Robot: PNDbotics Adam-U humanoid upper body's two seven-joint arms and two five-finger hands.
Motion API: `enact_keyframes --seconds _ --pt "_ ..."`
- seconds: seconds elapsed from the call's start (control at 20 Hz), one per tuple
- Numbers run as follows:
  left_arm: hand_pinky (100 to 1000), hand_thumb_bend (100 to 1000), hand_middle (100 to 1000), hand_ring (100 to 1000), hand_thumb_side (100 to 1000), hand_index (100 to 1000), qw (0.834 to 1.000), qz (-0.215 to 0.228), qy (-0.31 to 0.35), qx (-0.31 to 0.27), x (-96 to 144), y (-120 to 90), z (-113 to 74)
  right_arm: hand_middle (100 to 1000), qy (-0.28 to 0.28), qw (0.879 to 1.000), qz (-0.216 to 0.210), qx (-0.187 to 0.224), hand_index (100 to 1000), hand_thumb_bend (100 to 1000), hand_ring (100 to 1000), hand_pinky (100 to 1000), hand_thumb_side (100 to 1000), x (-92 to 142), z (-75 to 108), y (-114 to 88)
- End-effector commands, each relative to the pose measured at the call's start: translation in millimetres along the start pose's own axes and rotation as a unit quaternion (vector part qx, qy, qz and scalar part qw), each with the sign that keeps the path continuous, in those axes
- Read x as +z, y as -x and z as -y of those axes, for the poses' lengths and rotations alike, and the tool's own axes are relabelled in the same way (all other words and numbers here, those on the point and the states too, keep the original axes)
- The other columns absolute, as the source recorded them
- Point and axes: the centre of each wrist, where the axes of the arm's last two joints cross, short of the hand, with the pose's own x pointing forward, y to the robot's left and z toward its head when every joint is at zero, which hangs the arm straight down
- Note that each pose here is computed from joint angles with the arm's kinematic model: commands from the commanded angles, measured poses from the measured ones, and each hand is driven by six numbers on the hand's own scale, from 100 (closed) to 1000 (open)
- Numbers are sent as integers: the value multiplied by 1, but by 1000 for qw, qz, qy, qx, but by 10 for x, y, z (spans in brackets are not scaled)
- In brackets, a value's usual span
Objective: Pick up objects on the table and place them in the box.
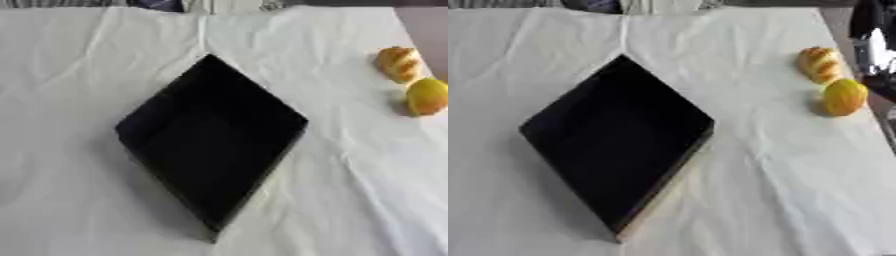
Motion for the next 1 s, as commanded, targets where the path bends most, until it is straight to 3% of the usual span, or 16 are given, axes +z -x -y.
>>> enact_keyframes --seconds 0.05,0.25,0.55,0.8,1.0 --pt "826 440 749 776 483 875 1000 18 4 -10 -73 -35 -66 748 -43 997 6 57 868 100 927 904 282 -85 188 -106" --pt "826 438 749 776 484 875 999 20 12 -23 -66 -22 -106 786 -112 986 -24 118 882 110 935 886 302 -76 344 -161" --pt "827 434 750 776 486 875 999 21 21 -38 -46 -5 -148 862 -220 954 -59 195 902 341 952 869 398 -222 466 -246" --pt "826 431 750 777 489 876 999 19 25 -40 -28 0 -152 891 -312 914 -73 250 913 468 963 868 449 -433 532 -201" --pt "826 432 750 777 488 875 999 19 26 -37 -29 -4 -141 899 -383 873 -76 292 916 505 971 872 480 -574 604 -155"
